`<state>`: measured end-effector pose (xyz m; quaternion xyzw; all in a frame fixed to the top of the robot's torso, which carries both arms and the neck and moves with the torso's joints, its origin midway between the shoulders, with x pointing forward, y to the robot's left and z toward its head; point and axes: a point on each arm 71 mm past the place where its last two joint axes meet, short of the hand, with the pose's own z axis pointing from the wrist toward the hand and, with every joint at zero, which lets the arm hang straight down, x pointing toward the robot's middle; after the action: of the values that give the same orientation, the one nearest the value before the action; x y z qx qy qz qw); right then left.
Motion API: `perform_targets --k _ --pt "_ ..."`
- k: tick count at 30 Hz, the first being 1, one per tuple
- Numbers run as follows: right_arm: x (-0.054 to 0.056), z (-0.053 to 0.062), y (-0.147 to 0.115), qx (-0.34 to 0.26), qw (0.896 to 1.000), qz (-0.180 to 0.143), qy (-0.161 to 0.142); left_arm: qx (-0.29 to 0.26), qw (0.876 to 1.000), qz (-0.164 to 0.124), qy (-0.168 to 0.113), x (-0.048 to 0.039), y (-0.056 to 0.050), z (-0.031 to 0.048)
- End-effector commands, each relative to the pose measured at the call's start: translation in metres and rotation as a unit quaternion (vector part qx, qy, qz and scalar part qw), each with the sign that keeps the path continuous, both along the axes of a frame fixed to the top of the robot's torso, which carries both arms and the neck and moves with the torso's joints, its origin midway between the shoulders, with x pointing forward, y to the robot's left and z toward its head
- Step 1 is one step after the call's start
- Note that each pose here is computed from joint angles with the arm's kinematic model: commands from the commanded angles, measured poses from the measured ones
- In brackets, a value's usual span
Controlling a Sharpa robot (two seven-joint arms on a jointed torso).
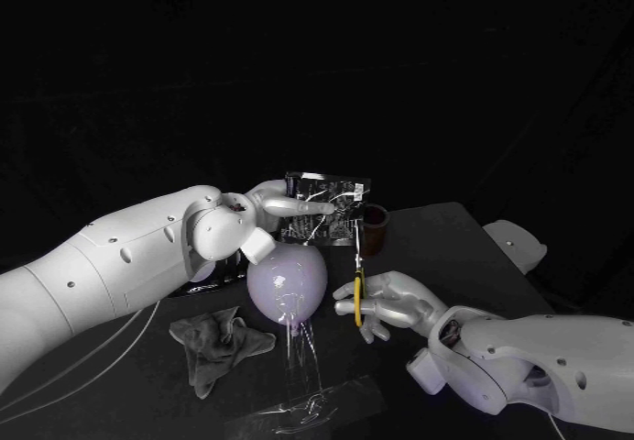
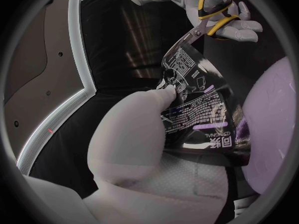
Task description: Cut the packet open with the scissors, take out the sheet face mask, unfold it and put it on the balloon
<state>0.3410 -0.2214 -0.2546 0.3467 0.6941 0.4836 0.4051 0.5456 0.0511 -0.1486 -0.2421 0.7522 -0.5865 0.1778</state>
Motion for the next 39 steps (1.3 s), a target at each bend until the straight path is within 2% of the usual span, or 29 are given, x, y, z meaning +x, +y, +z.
perform_targets --k 1,10,23,39 --pt "-0.0007 0.0017 0.0022 0.008 1.000 0.007 -0.003 0.000 0.999 -0.011 -0.035 -0.0019 -0.0035 0.0044" --pt "0.0006 0.0000 -0.0004 0.010 1.000 -0.002 0.009 -0.005 0.999 -0.015 -0.050 -0.0033 -0.0046 0.0066" --pt "0.0015 -0.0018 -0.0017 0.007 1.000 -0.001 0.017 -0.015 0.998 -0.019 -0.058 -0.0045 -0.0051 0.0085" --pt "0.0017 0.0020 -0.0008 0.015 1.000 -0.012 -0.004 -0.012 0.998 -0.016 -0.056 -0.0039 -0.0035 0.0079"
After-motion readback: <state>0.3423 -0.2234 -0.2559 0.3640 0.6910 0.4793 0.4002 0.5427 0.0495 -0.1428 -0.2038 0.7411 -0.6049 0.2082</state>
